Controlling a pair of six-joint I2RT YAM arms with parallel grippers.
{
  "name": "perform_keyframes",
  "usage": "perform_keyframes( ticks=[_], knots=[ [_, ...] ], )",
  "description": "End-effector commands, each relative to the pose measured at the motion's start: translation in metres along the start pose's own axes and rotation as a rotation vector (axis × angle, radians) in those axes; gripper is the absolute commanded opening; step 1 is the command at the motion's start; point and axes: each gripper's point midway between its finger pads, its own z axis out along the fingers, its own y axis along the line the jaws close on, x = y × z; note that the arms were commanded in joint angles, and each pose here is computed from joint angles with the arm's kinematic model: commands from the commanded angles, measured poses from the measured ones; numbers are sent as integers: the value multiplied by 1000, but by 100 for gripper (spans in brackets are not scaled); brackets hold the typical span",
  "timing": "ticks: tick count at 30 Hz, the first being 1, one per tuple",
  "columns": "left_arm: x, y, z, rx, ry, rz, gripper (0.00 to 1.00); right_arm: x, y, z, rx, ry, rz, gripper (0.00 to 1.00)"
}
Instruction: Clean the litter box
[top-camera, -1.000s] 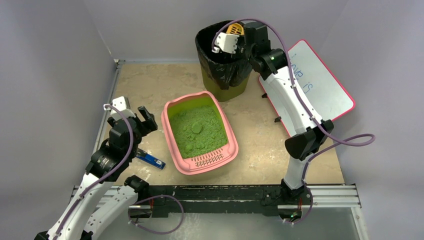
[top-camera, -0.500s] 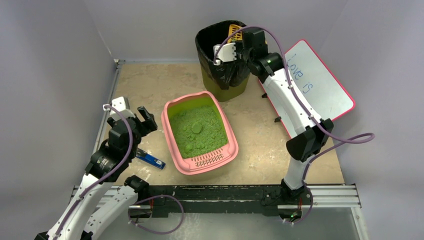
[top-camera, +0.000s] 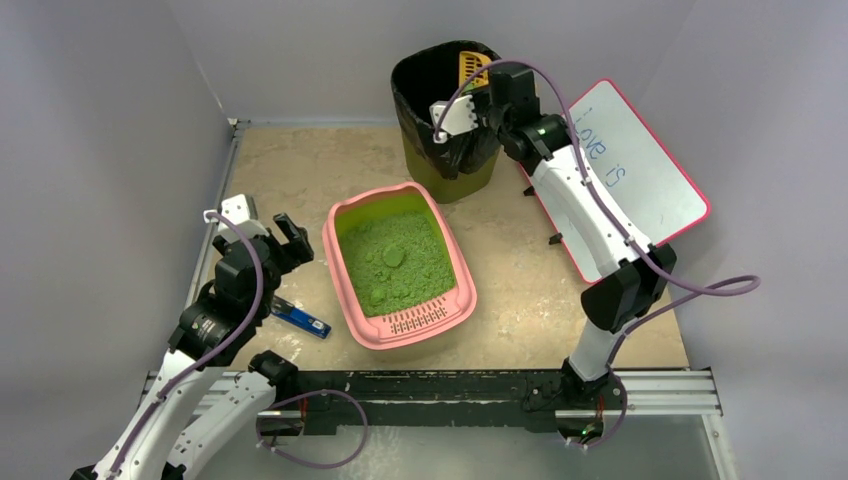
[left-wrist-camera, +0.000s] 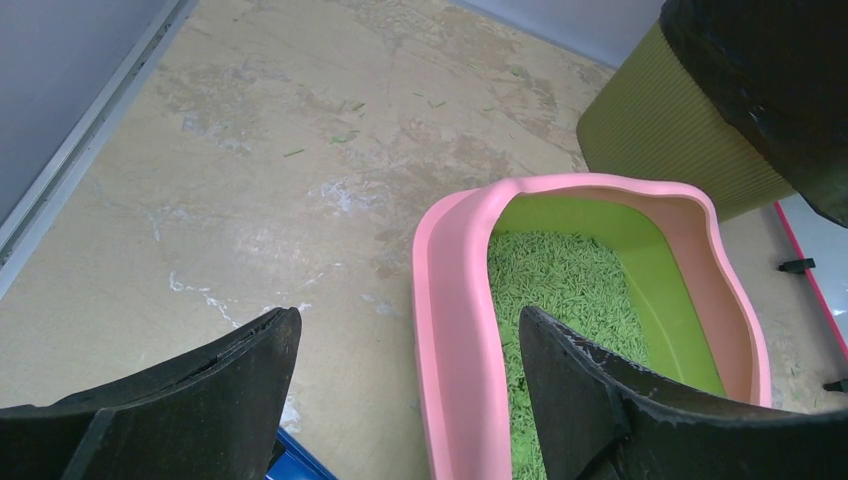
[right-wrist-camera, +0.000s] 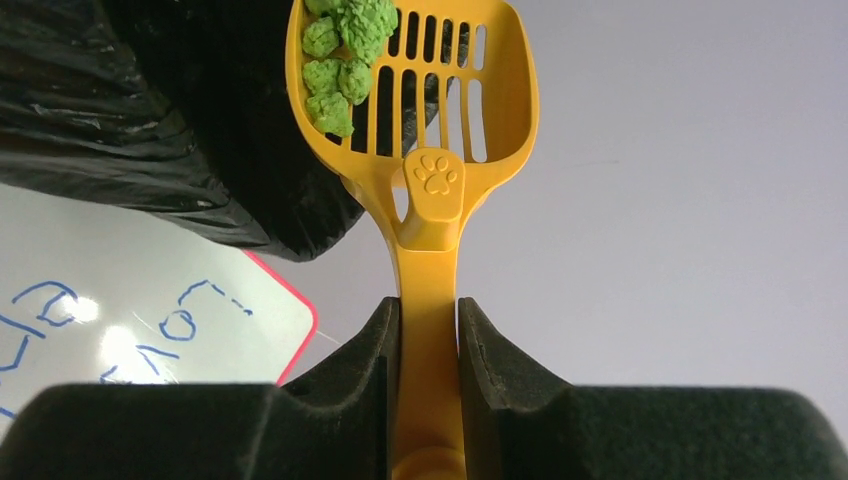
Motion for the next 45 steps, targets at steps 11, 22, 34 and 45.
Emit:
perform_keyframes(
  ticks=[11, 22, 34, 45],
  knots=[
    [-8, -3, 0, 12, -32, -6, 80, 12, -44, -38, 139, 23, -198, 0],
    [-8, -2, 0, 11, -34, -8, 80, 5, -29, -31, 134, 8, -263, 0],
    [-9, -2, 0, 11, -37, -10, 80, -3, -37, -35, 189, -12, -343, 0],
    [-10, -1, -2, 13, -43, -17, 80, -3, -61, -47, 306, 15, -412, 0]
  ],
)
